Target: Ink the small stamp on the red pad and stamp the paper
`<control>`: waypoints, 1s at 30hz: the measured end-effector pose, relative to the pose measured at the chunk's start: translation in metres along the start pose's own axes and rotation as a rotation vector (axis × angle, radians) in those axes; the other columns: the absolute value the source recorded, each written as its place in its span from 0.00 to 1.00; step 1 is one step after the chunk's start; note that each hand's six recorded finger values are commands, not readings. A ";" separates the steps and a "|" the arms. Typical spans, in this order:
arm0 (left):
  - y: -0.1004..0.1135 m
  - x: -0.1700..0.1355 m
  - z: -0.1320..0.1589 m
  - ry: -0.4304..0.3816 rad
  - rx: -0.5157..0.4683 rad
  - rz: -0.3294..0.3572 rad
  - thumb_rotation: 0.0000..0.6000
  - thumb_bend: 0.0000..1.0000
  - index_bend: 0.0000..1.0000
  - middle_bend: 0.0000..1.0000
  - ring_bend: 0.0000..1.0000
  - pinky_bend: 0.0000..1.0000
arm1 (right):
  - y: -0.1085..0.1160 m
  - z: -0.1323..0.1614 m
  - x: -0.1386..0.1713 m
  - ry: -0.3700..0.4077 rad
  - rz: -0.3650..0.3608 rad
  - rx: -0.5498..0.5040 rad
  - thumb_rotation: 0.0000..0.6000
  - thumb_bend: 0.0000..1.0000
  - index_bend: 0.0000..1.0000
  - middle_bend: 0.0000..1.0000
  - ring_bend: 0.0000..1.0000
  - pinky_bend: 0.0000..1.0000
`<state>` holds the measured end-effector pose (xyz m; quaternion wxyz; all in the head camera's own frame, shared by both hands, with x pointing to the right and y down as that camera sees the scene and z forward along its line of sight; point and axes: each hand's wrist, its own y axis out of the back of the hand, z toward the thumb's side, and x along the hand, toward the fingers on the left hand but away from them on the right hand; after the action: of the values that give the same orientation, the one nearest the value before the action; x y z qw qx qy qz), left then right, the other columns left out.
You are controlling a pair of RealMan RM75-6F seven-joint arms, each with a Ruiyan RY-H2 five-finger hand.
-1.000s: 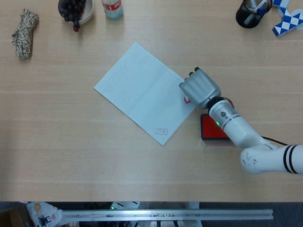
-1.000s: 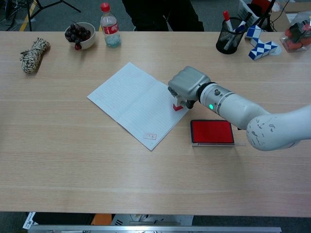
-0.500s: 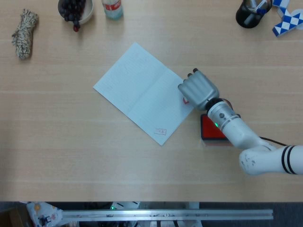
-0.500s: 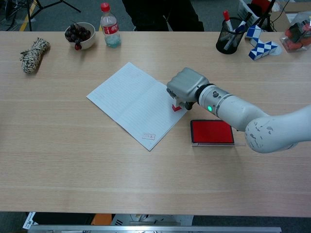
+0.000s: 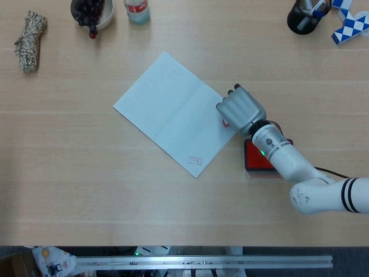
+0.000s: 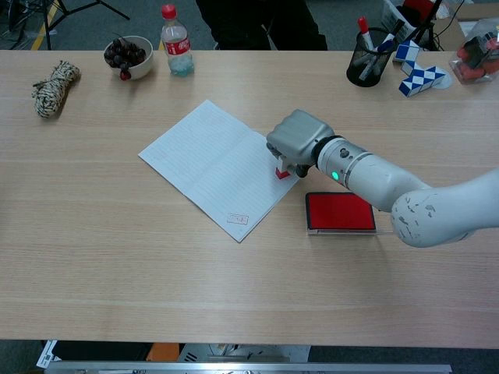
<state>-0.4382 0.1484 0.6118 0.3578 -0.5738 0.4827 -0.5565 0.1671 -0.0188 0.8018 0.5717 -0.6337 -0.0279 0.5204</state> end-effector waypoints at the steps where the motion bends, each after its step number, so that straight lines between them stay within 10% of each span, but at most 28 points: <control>1: 0.000 0.000 0.000 0.000 0.000 0.000 1.00 0.19 0.12 0.11 0.19 0.17 | 0.000 0.000 0.000 0.000 0.001 0.002 1.00 0.36 0.71 0.55 0.41 0.34; 30: 0.005 -0.003 0.001 -0.011 -0.012 0.018 1.00 0.19 0.11 0.11 0.19 0.17 | 0.015 -0.030 0.015 -0.051 -0.048 -0.074 1.00 0.36 0.72 0.55 0.41 0.34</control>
<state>-0.4375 0.1496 0.6062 0.3620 -0.5746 0.4893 -0.5472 0.1862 -0.0348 0.7752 0.5594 -0.6402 -0.0769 0.5208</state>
